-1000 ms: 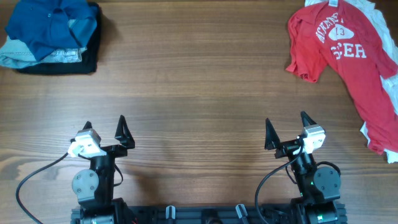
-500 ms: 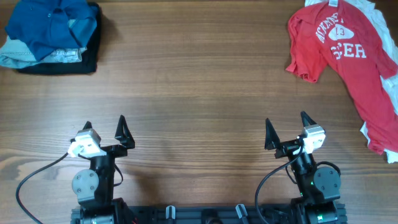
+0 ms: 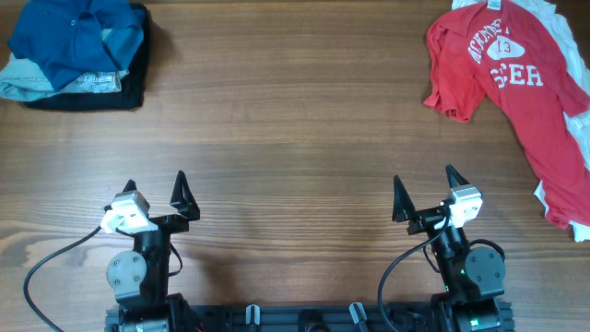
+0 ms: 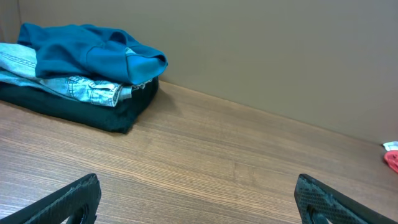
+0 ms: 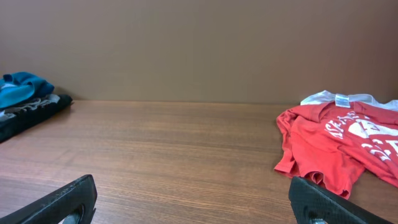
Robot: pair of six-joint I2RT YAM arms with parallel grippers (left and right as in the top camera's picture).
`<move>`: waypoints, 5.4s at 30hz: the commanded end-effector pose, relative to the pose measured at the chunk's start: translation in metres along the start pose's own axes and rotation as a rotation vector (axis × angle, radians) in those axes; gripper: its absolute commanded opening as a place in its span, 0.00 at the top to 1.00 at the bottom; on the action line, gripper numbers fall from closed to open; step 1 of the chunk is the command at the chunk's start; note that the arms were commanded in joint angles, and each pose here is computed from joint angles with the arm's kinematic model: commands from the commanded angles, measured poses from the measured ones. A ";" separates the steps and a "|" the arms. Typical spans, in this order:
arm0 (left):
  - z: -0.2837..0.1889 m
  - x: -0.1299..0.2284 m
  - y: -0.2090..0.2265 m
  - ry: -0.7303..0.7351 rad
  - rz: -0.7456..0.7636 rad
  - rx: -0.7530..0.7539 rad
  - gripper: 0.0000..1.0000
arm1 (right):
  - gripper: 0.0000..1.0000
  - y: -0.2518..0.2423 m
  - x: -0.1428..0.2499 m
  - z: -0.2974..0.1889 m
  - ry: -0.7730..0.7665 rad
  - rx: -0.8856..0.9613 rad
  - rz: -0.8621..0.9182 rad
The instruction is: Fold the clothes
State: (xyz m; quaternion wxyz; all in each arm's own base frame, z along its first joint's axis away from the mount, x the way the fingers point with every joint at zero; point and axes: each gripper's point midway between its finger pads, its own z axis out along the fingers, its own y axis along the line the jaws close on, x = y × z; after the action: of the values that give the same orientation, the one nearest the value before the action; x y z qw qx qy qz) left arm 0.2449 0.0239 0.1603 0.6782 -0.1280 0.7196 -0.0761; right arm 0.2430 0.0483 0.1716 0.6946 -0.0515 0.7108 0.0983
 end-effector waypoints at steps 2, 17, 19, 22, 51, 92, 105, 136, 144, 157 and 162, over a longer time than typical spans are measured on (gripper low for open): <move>0.000 0.002 0.002 -0.002 -0.006 -0.010 0.00 | 0.00 -0.001 0.000 0.000 0.002 0.007 0.012; -0.001 -0.002 0.019 -0.027 -0.007 -0.106 0.00 | 0.00 -0.019 -0.015 -0.001 -0.059 0.116 -0.060; 0.000 0.000 0.009 -0.012 -0.014 -0.046 0.00 | 0.00 -0.010 -0.031 -0.002 -0.124 0.068 -0.066; 0.000 0.003 -0.008 0.006 -0.012 0.048 0.00 | 0.00 -0.008 -0.050 -0.005 -0.201 0.065 -0.076; 0.124 -0.058 -0.095 0.676 0.019 0.194 0.00 | 0.00 -0.023 -0.093 0.219 0.536 -0.235 -0.024; 0.135 0.041 -0.088 0.994 -0.044 0.171 0.00 | 0.49 -0.163 0.157 0.228 1.110 0.433 0.011; 0.136 0.041 -0.088 0.994 -0.043 0.172 0.51 | 0.96 -0.144 0.143 0.237 1.068 0.370 0.125; 0.156 -0.007 0.046 0.808 -0.152 -0.156 0.96 | 0.96 0.332 -0.101 0.214 0.654 -0.767 0.047; 0.147 -0.028 0.077 0.750 -0.240 -0.174 0.96 | 0.96 0.384 -0.148 0.206 0.442 -0.902 0.075; 0.134 -0.041 0.063 0.744 -0.253 -0.127 0.72 | 0.00 0.263 -0.143 0.218 0.653 -0.646 0.079; 0.121 -0.019 0.029 0.865 -0.246 -0.031 0.25 | 0.00 0.165 -0.124 0.208 0.844 -0.446 0.158</move>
State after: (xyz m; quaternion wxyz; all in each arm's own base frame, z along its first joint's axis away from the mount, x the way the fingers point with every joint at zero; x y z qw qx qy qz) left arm 0.3640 0.0949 0.1497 0.3023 -0.2302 0.9107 -0.1620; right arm 0.4197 0.2839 0.2830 0.3077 -0.2091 0.8850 0.2800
